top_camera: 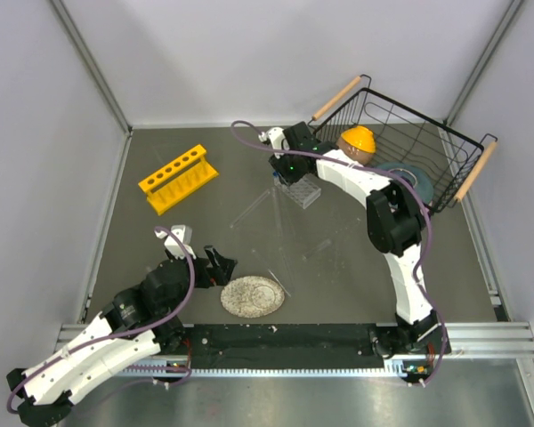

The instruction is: Organize the chemistry lab equipment

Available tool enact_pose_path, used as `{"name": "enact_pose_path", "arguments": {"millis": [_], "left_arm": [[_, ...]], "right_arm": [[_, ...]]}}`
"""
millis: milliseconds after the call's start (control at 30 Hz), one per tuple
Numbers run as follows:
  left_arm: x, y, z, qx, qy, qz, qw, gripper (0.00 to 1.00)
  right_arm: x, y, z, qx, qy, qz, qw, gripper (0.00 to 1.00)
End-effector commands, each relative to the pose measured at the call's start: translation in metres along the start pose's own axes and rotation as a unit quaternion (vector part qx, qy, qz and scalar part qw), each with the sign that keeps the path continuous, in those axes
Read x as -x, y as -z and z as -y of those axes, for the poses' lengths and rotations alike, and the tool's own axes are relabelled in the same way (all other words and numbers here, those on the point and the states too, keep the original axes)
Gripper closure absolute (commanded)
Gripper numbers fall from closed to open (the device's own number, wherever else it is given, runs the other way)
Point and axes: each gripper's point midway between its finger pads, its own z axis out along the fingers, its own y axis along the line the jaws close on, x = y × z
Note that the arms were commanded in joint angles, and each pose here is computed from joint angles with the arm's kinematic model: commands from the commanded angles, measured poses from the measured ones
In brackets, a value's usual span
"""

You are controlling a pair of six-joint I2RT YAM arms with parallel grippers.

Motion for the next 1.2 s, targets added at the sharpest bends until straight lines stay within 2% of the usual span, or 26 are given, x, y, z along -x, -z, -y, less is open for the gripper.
{"name": "enact_pose_path", "arguments": {"millis": [0, 167, 200, 267, 400, 600, 700, 833, 967, 1067, 1167], "left_arm": [[0.006, -0.001, 0.007, -0.015, 0.010, 0.014, 1.000, 0.01], [0.009, -0.001, 0.013, -0.027, 0.010, 0.014, 0.999, 0.01], [0.010, -0.001, 0.016, -0.032, 0.009, 0.013, 0.999, 0.01], [0.009, -0.001, 0.019, -0.036, 0.007, 0.009, 0.999, 0.01], [0.008, -0.003, 0.025, -0.041, 0.008, -0.004, 0.999, 0.01], [0.002, -0.010, 0.037, -0.054, 0.019, -0.028, 0.998, 0.01], [-0.003, -0.014, 0.042, -0.057, 0.013, -0.045, 0.997, 0.01], [-0.011, -0.021, 0.042, -0.044, -0.025, -0.078, 0.996, 0.01], [-0.015, -0.033, 0.030, 0.003, -0.117, -0.130, 0.985, 0.01], [0.002, -0.048, 0.024, 0.037, -0.173, -0.146, 0.973, 0.01], [0.015, -0.073, 0.016, 0.051, -0.192, -0.170, 0.965, 0.02]], "right_arm": [[0.017, 0.011, -0.005, -0.002, 0.013, 0.021, 1.000, 0.60], [0.031, 0.035, -0.007, -0.003, 0.017, 0.041, 0.999, 0.45], [0.034, 0.040, -0.007, -0.002, 0.017, 0.046, 0.999, 0.40], [0.041, 0.058, -0.010, 0.000, 0.022, 0.061, 0.998, 0.37], [0.047, 0.095, -0.017, 0.010, 0.044, 0.084, 0.995, 0.23], [0.036, 0.166, -0.045, 0.058, 0.113, 0.120, 0.985, 0.08], [0.007, 0.191, -0.062, 0.085, 0.139, 0.122, 0.979, 0.02], [-0.021, 0.225, -0.084, 0.127, 0.145, 0.147, 0.970, 0.01], [-0.051, 0.253, -0.098, 0.165, 0.135, 0.171, 0.962, 0.01], [-0.074, 0.262, -0.104, 0.183, 0.127, 0.183, 0.958, 0.01], [-0.091, 0.260, -0.109, 0.202, 0.104, 0.192, 0.955, 0.01]]}}
